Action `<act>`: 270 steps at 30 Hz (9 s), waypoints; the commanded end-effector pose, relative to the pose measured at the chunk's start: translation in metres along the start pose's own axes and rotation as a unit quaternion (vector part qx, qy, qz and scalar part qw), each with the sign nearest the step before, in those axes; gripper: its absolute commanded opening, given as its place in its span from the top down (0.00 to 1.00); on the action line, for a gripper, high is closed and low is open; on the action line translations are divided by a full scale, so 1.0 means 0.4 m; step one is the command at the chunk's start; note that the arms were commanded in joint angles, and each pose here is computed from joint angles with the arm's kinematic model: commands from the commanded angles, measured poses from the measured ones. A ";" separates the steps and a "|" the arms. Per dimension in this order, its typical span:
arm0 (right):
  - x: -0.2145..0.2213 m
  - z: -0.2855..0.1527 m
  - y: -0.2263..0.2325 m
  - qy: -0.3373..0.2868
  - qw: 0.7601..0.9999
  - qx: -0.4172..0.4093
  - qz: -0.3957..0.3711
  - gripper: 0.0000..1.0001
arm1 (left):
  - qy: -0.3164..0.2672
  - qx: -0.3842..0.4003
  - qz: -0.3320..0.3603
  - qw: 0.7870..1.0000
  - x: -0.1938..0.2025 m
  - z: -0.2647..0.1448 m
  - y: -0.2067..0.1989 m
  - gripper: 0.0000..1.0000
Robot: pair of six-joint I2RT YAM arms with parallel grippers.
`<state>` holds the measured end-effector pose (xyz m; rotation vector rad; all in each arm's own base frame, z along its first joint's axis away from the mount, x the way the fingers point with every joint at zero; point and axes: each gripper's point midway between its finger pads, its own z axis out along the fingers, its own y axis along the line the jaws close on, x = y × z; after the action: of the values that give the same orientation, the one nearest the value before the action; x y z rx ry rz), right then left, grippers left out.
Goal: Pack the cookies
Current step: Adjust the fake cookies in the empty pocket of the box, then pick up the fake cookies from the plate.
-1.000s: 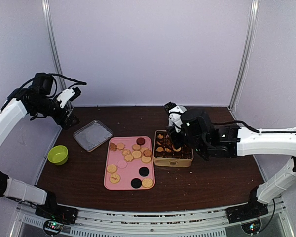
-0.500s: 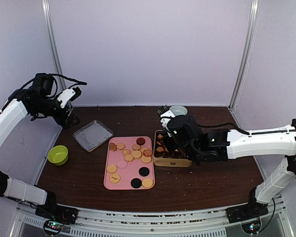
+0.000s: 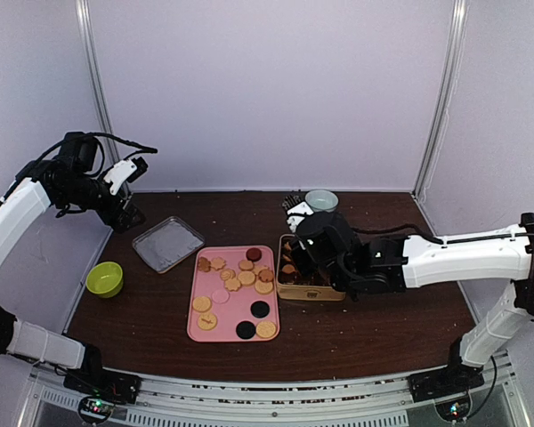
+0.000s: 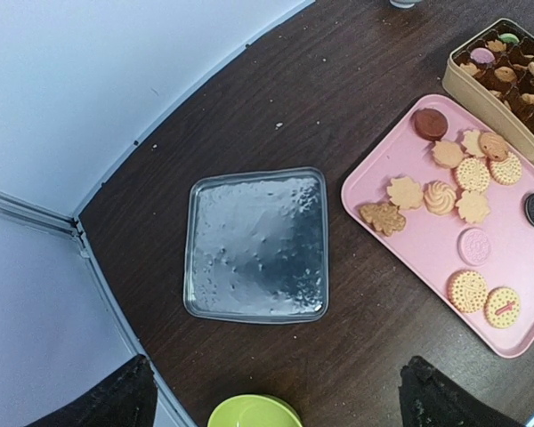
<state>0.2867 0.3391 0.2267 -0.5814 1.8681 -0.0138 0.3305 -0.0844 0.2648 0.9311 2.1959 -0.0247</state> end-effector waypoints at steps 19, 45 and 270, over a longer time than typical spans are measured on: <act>-0.018 -0.022 -0.056 -0.007 0.997 0.073 0.001 0.68 | -0.015 0.015 -0.002 1.000 -0.013 0.005 -0.008 0.02; -0.012 -0.050 -0.083 -0.031 0.998 -0.044 0.016 0.85 | -0.013 0.025 -0.002 1.000 -0.018 0.008 -0.012 0.03; -0.220 0.165 0.328 -0.068 0.959 -0.272 0.044 0.91 | 0.005 0.061 -0.026 0.998 0.055 0.020 -0.043 0.02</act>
<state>0.3160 0.5088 0.2069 -0.8830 1.8159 0.5648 0.3152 -0.0845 0.2337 0.9443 2.2818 -0.1707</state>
